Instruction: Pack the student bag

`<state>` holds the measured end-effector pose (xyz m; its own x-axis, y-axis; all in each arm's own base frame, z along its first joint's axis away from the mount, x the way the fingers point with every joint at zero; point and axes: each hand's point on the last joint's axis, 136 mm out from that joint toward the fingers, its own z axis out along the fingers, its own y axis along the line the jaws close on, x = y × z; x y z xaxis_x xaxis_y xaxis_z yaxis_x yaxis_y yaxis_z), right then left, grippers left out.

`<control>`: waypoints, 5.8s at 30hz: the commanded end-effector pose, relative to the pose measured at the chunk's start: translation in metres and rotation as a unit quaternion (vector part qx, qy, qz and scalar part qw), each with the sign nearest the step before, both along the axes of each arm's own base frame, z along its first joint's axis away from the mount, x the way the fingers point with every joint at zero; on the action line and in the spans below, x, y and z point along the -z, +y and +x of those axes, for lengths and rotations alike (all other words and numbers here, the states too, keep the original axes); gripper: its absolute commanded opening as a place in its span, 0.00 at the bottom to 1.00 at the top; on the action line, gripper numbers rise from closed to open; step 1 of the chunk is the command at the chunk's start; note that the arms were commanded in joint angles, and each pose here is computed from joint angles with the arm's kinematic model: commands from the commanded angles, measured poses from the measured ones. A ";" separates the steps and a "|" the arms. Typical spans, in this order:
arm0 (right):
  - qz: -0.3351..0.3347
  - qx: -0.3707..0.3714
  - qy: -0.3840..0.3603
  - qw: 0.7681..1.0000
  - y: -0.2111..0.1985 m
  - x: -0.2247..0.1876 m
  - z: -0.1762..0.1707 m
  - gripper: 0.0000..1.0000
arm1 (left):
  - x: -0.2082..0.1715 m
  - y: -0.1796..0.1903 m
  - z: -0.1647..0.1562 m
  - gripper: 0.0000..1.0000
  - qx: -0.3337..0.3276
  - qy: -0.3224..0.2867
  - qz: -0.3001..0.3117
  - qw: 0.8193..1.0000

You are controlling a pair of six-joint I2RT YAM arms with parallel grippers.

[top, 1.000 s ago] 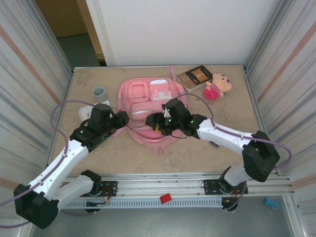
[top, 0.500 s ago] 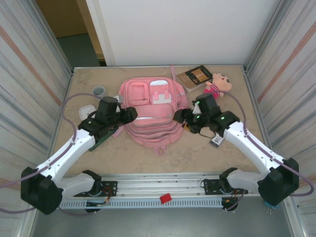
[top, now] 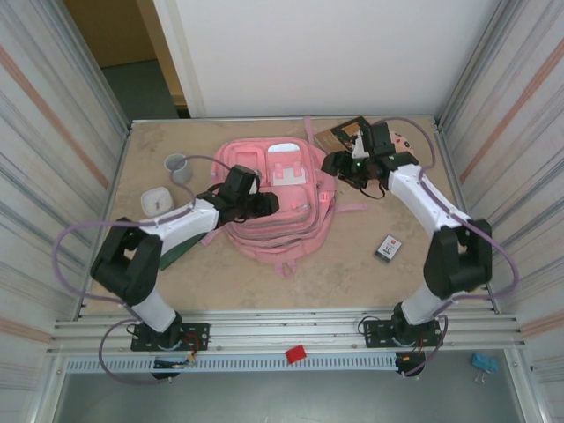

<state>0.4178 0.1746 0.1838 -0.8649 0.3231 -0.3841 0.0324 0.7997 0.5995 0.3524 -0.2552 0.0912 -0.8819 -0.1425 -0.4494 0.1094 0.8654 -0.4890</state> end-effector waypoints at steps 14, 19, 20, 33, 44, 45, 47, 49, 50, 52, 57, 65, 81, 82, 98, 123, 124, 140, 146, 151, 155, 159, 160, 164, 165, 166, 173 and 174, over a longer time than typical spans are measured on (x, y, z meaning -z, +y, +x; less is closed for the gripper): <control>-0.004 -0.009 -0.080 0.997 0.008 0.073 0.172 0.61 | 0.048 0.049 -0.017 0.51 -0.042 0.082 0.032 0.995; -0.014 -0.002 -0.074 0.997 0.006 0.103 0.205 0.62 | 0.039 0.051 -0.016 0.51 -0.051 0.083 0.032 0.995; -0.019 0.003 -0.067 0.998 0.004 0.110 0.208 0.61 | 0.036 0.051 -0.014 0.51 -0.053 0.080 0.032 0.995; -0.033 0.075 0.093 0.992 -0.046 0.181 0.137 0.57 | 0.026 0.050 0.000 0.52 -0.050 0.071 0.045 0.995; -0.001 0.075 0.161 0.984 -0.073 0.185 0.029 0.56 | 0.031 0.071 -0.002 0.51 -0.074 0.068 0.056 0.993; 0.002 0.071 0.168 0.983 -0.071 0.186 0.019 0.56 | 0.030 0.072 -0.002 0.52 -0.075 0.066 0.056 0.994; 0.006 0.062 0.183 0.981 -0.065 0.186 -0.005 0.56 | 0.029 0.077 0.001 0.52 -0.078 0.060 0.058 0.993; 0.002 0.059 0.199 0.978 -0.062 0.187 -0.029 0.56 | 0.027 0.081 0.004 0.52 -0.082 0.055 0.059 0.993; -0.002 0.059 0.205 0.977 -0.062 0.188 -0.040 0.56 | 0.026 0.083 0.005 0.52 -0.084 0.053 0.059 0.993; -0.015 0.063 0.219 0.973 -0.064 0.188 -0.064 0.56 | 0.026 0.087 0.009 0.52 -0.090 0.050 0.059 0.993; -0.034 0.057 0.229 0.971 -0.063 0.177 -0.110 0.56 | 0.028 0.095 0.012 0.52 -0.093 0.047 0.065 0.992; -0.052 0.072 0.225 0.970 -0.069 0.153 -0.169 0.57 | 0.000 0.096 0.018 0.52 -0.100 0.011 0.057 0.993; -0.016 0.101 0.172 0.980 -0.122 0.081 -0.146 0.61 | -0.088 -0.067 0.010 0.47 0.137 -0.096 -0.010 0.986; -0.032 0.107 0.178 0.978 -0.127 0.087 -0.142 0.61 | -0.082 -0.080 0.008 0.46 0.150 -0.091 -0.009 0.984; -0.053 0.104 0.227 0.967 -0.146 0.147 -0.103 0.57 | -0.012 -0.191 0.000 0.44 0.243 -0.034 -0.029 0.969; -0.059 0.099 0.264 0.958 -0.144 0.170 -0.128 0.20 | 0.056 -0.235 -0.003 0.45 0.269 0.044 -0.044 0.961; -0.056 0.098 0.264 0.958 -0.143 0.170 -0.129 0.20 | 0.051 -0.237 -0.006 0.45 0.276 0.044 -0.052 0.959; 0.023 0.081 0.231 0.969 -0.119 0.148 -0.125 0.20 | -0.020 -0.239 -0.042 0.46 0.301 0.059 -0.182 0.934; 0.041 0.081 0.224 0.970 -0.114 0.146 -0.125 0.20 | -0.011 -0.251 -0.036 0.46 0.286 0.068 -0.204 0.934; 0.047 0.083 0.225 0.970 -0.112 0.148 -0.126 0.20 | -0.008 -0.257 -0.032 0.46 0.280 0.074 -0.219 0.932; 0.042 0.088 0.227 0.969 -0.113 0.150 -0.128 0.20 | -0.009 -0.258 -0.033 0.46 0.276 0.076 -0.227 0.931; 0.039 0.087 0.223 0.970 -0.112 0.149 -0.127 0.20 | -0.009 -0.256 -0.035 0.46 0.271 0.081 -0.236 0.930; 0.043 0.084 0.221 0.971 -0.110 0.148 -0.127 0.20 | -0.010 -0.255 -0.036 0.46 0.265 0.087 -0.243 0.929; 0.059 0.082 0.215 0.971 -0.108 0.147 -0.125 0.20 | -0.008 -0.243 -0.038 0.46 0.231 0.088 -0.264 0.932; 0.058 0.084 0.215 0.971 -0.109 0.147 -0.125 0.20 | -0.007 -0.240 -0.039 0.45 0.228 0.085 -0.257 0.935; 0.057 0.083 0.214 0.972 -0.109 0.146 -0.125 0.20 | -0.003 -0.237 -0.039 0.44 0.225 0.085 -0.247 0.938; 0.058 0.077 0.175 0.980 -0.108 0.125 -0.121 0.29 | -0.007 -0.220 -0.028 0.07 0.219 0.033 -0.164 0.961; 0.059 0.079 0.161 0.982 -0.109 0.117 -0.118 0.34 | -0.014 -0.216 -0.025 0.04 0.219 0.016 -0.154 0.963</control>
